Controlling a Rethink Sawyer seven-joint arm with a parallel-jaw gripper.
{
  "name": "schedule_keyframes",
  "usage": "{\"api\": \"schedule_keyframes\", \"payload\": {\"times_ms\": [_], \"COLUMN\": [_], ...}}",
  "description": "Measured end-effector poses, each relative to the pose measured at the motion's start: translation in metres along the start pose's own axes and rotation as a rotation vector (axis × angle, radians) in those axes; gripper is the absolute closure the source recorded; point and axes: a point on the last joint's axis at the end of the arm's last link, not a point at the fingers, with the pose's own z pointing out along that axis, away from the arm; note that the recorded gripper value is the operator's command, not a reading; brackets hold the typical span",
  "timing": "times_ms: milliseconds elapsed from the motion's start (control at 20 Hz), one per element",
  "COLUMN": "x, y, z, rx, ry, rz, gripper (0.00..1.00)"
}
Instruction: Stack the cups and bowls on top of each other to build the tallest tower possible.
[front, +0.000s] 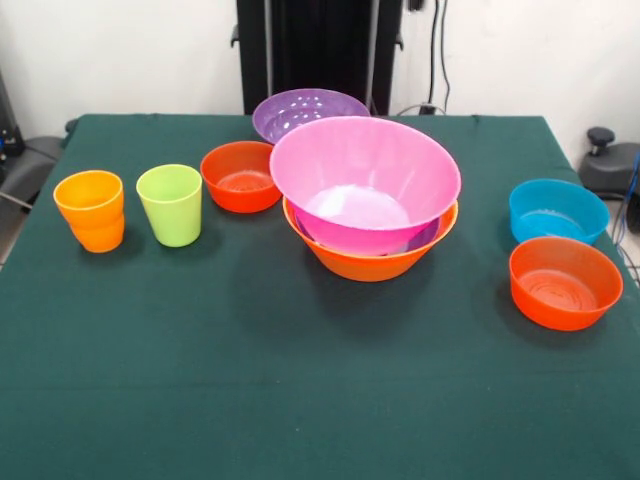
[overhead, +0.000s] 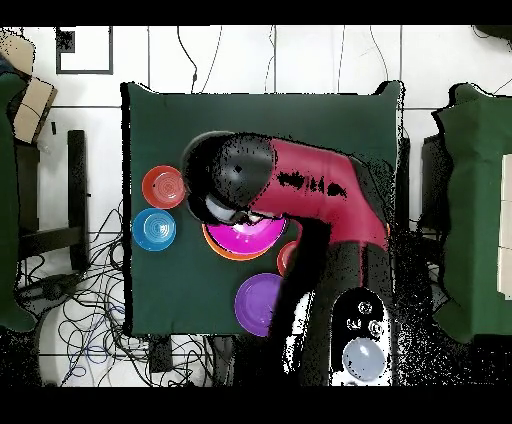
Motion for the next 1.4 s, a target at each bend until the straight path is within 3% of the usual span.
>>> {"api": "schedule_keyframes", "payload": {"times_ms": [200, 500, 550, 650, 700, 900, 1050, 1200, 1400], "x": [-0.006, -0.029, -0.041, -0.049, -0.058, -0.073, -0.074, -0.07, -0.062], "y": [-0.028, -0.079, -0.102, -0.118, -0.137, -0.186, -0.207, -0.218, -0.218], "z": [0.0, 0.024, 0.036, 0.045, 0.056, 0.081, 0.094, 0.104, 0.113], "rx": [-0.018, -0.075, -0.091, -0.099, -0.109, -0.12, -0.126, -0.135, -0.146], "ry": [-0.013, -0.07, -0.093, -0.105, -0.115, -0.118, -0.091, -0.057, -0.025], "rz": [0.042, 0.12, 0.139, 0.149, 0.157, 0.157, 0.143, 0.123, 0.104], "gripper": [0.0, 0.0, 0.0, 0.0, 0.0, 0.0, 0.0, 0.0, 0.0]}}
